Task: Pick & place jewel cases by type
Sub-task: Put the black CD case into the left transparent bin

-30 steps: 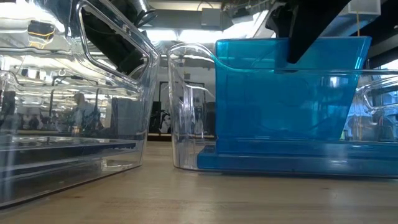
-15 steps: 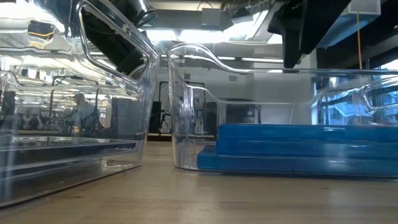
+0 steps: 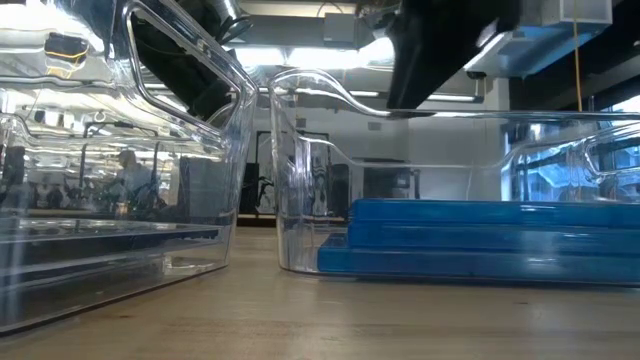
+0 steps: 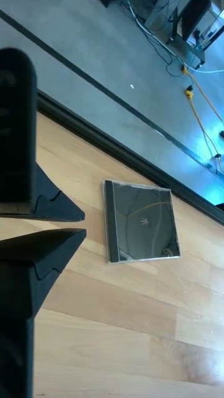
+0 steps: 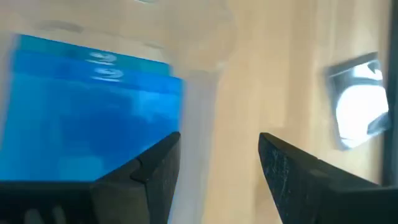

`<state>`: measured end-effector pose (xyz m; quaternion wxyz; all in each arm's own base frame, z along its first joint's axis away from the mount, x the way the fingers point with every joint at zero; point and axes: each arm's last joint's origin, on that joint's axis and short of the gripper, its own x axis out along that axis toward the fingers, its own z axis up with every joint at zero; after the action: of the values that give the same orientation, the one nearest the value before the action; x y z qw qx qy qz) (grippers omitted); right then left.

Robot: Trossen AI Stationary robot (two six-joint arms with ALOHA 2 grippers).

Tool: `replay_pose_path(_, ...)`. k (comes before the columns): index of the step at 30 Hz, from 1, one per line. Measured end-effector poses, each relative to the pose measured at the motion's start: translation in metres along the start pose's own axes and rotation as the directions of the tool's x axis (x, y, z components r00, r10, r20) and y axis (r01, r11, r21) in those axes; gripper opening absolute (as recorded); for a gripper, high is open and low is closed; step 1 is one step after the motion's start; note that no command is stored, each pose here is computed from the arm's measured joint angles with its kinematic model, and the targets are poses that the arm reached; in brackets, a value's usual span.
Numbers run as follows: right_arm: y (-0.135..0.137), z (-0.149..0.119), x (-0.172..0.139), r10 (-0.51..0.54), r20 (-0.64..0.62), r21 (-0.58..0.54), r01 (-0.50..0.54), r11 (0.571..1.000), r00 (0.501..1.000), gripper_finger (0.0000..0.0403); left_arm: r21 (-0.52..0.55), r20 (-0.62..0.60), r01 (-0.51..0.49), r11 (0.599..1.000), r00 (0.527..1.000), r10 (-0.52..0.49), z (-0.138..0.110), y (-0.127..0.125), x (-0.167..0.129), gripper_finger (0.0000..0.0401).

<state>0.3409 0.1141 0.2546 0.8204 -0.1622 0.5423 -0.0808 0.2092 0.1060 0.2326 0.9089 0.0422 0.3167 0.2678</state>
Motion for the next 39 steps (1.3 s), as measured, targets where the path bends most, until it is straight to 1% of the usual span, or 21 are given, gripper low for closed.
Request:
replay_pose_path(3, -0.022, 0.002, 0.01, -0.023, -0.025, -0.005, 0.022, 1.0, 0.999, 0.0219, -0.006, 0.0, 0.0, 1.0, 1.0, 0.0, 0.0, 0.0, 0.0, 0.0024)
replay_pose_path(5, -0.039, 0.003, 0.018, -0.017, -0.04, 0.001, 0.017, 1.0, 0.999, 0.0219, -0.008, 0.0, 0.0, 1.0, 1.0, 0.0, 0.0, 0.0, 0.0, 0.0024)
replay_pose_path(8, -0.069, 0.002, 0.026, -0.034, -0.065, 0.021, 0.035, 0.999, 0.997, 0.0219, -0.008, 0.0, 0.0, 1.0, 1.0, 0.0, 0.0, 0.0, 0.0, 0.0025)
replay_pose_path(11, -0.106, 0.0, 0.031, -0.065, -0.056, 0.086, 0.07, 0.994, 0.996, 0.0219, -0.005, 0.0, 0.0, 1.0, 1.0, 0.0, 0.0, 0.0, 0.0, 0.0023)
replay_pose_path(13, -0.129, -0.005, 0.037, -0.081, -0.001, 0.143, 0.081, 0.986, 0.997, 0.0219, -0.003, 0.0, 0.0, 1.0, 1.0, 0.0, -0.001, 0.0, 0.0, 0.0022)
replay_pose_path(15, -0.147, -0.015, 0.047, -0.054, 0.07, 0.179, 0.04, 0.983, 0.996, 0.0219, 0.015, -0.014, 0.003, 1.0, 1.0, -0.003, -0.005, -0.001, 0.001, 0.0023)
replay_pose_path(17, -0.161, -0.027, 0.059, -0.002, 0.146, 0.194, -0.027, 0.981, 0.989, 0.0219, 0.037, -0.021, 0.005, 0.999, 1.0, -0.004, -0.01, -0.002, 0.003, 0.0024)
replay_pose_path(18, -0.167, -0.034, 0.065, 0.0, 0.175, 0.211, -0.038, 0.977, 0.984, 0.0219, 0.044, -0.018, 0.004, 0.999, 1.0, -0.003, -0.014, -0.003, 0.004, 0.0025)
replay_pose_path(20, -0.179, -0.046, 0.075, -0.047, 0.216, 0.254, -0.009, 0.967, 0.975, 0.0219, 0.045, -0.01, 0.009, 0.999, 1.0, -0.008, -0.02, -0.005, 0.007, 0.0027)
replay_pose_path(22, -0.19, -0.059, 0.087, -0.12, 0.217, 0.309, 0.048, 0.95, 0.969, 0.0219, 0.043, 0.009, 0.016, 0.999, 1.0, -0.017, -0.022, -0.006, 0.008, 0.0031)
replay_pose_path(23, -0.194, -0.067, 0.094, -0.132, 0.203, 0.326, 0.061, 0.943, 0.97, 0.0219, 0.037, 0.025, 0.018, 0.999, 1.0, -0.019, -0.023, -0.006, 0.008, 0.0033)
replay_pose_path(25, -0.2, -0.083, 0.106, -0.121, 0.193, 0.351, 0.047, 0.935, 0.974, 0.0219, 0.01, 0.058, 0.016, 1.0, 0.998, -0.016, -0.023, -0.007, 0.009, 0.0041)
replay_pose_path(27, -0.206, -0.096, 0.116, -0.1, 0.238, 0.382, 0.001, 0.924, 0.966, 0.0219, -0.019, 0.09, 0.014, 1.0, 0.996, -0.012, -0.023, -0.007, 0.01, 0.0052)
replay_pose_path(29, -0.213, -0.11, 0.125, -0.096, 0.285, 0.439, -0.041, 0.897, 0.954, 0.0219, -0.032, 0.117, 0.02, 0.999, 0.993, -0.016, -0.022, -0.007, 0.01, 0.0069)
replay_pose_path(31, -0.221, -0.121, 0.13, -0.126, 0.327, 0.501, -0.058, 0.864, 0.937, 0.0219, -0.047, 0.13, 0.04, 0.998, 0.991, -0.034, -0.022, -0.008, 0.01, 0.009)
replay_pose_path(34, -0.227, -0.135, 0.136, -0.153, 0.357, 0.521, -0.06, 0.851, 0.922, 0.0219, -0.053, 0.16, 0.064, 0.997, 0.986, -0.055, -0.019, -0.008, 0.009, 0.0129)
replay_pose_path(35, -0.227, -0.138, 0.137, -0.156, 0.357, 0.526, -0.06, 0.849, 0.921, 0.0219, -0.075, 0.17, 0.07, 0.995, 0.984, -0.056, -0.018, -0.008, 0.009, 0.0144)
replay_pose_path(38, -0.23, -0.146, 0.14, -0.174, 0.359, 0.545, -0.054, 0.837, 0.917, 0.0219, -0.208, 0.187, 0.09, 0.974, 0.981, -0.051, -0.017, -0.007, 0.009, 0.0183)
replay_pose_path(39, -0.229, -0.148, 0.141, -0.174, 0.353, 0.548, -0.052, 0.835, 0.919, 0.0219, -0.234, 0.184, 0.092, 0.968, 0.982, -0.049, -0.017, -0.007, 0.009, 0.0193)
